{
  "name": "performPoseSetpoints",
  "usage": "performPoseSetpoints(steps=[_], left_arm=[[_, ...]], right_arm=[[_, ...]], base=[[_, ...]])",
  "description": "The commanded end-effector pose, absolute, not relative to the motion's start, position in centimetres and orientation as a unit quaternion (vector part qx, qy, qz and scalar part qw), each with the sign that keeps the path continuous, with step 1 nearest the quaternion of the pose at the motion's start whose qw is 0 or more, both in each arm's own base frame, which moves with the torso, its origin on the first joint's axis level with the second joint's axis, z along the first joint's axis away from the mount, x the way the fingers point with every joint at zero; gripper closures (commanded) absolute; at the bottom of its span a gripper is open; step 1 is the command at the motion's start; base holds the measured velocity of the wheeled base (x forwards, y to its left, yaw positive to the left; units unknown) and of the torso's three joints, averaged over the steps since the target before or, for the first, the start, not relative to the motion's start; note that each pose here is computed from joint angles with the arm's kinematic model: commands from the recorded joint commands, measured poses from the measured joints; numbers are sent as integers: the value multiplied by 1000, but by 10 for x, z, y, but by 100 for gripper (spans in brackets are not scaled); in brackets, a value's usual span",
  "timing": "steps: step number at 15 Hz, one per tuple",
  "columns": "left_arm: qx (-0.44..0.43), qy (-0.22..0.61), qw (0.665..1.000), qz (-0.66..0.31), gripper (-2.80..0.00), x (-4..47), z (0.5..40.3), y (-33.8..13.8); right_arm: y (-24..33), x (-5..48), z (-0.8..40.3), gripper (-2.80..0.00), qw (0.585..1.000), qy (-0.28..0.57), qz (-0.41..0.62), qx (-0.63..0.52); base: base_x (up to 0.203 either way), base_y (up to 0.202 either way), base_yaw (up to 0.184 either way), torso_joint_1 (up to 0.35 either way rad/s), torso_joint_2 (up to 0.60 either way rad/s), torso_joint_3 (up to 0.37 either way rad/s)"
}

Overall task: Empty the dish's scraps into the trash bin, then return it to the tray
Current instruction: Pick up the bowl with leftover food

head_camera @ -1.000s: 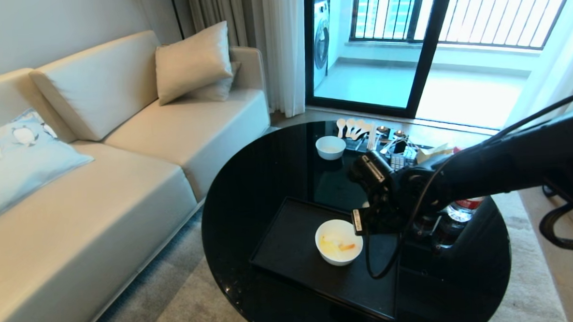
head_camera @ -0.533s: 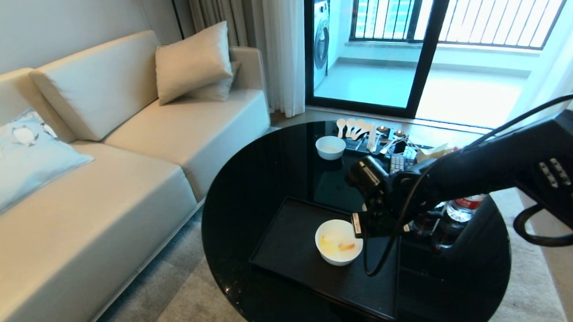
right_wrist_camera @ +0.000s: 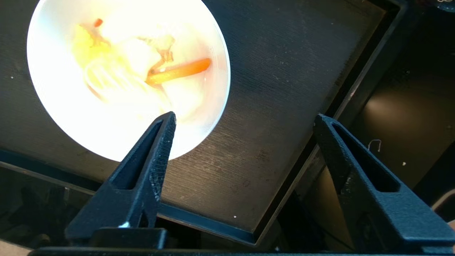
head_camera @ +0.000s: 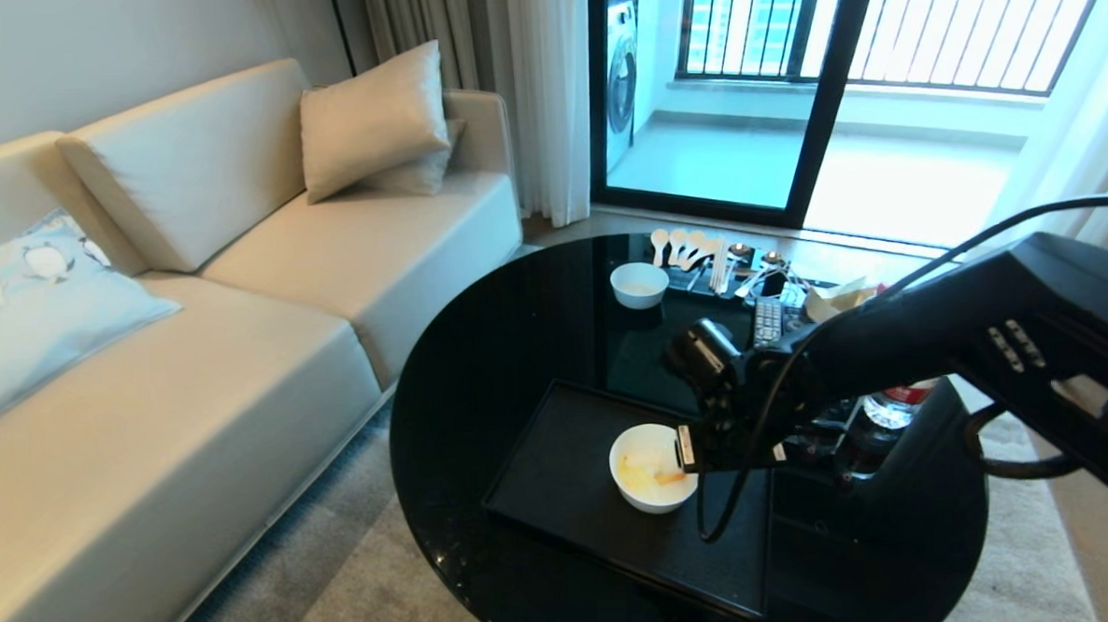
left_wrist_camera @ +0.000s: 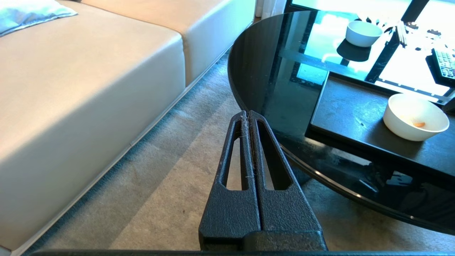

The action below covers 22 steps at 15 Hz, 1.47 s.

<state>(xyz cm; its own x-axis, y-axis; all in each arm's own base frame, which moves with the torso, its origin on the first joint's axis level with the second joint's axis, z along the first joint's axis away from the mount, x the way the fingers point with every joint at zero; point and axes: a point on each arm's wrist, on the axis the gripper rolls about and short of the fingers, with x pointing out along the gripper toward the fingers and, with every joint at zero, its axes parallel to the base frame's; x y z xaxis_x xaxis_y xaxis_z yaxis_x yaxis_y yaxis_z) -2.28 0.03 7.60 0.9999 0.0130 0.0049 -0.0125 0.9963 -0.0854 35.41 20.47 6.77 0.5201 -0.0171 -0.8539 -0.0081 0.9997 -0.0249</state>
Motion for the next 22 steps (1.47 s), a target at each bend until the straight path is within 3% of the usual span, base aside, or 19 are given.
performPoseSetpoints(steps=[1, 22], left_arm=[[-44, -3, 999, 7, 0, -23, 76, 0], [-44, -3, 999, 7, 0, -23, 76, 0]], right_arm=[[209, 361, 61, -280, 871, 491, -6, -9], [208, 393, 25, -280, 867, 497, -32, 8]], base=[[0, 0, 0, 0, 0, 0], [0, 0, 0, 0, 0, 0]])
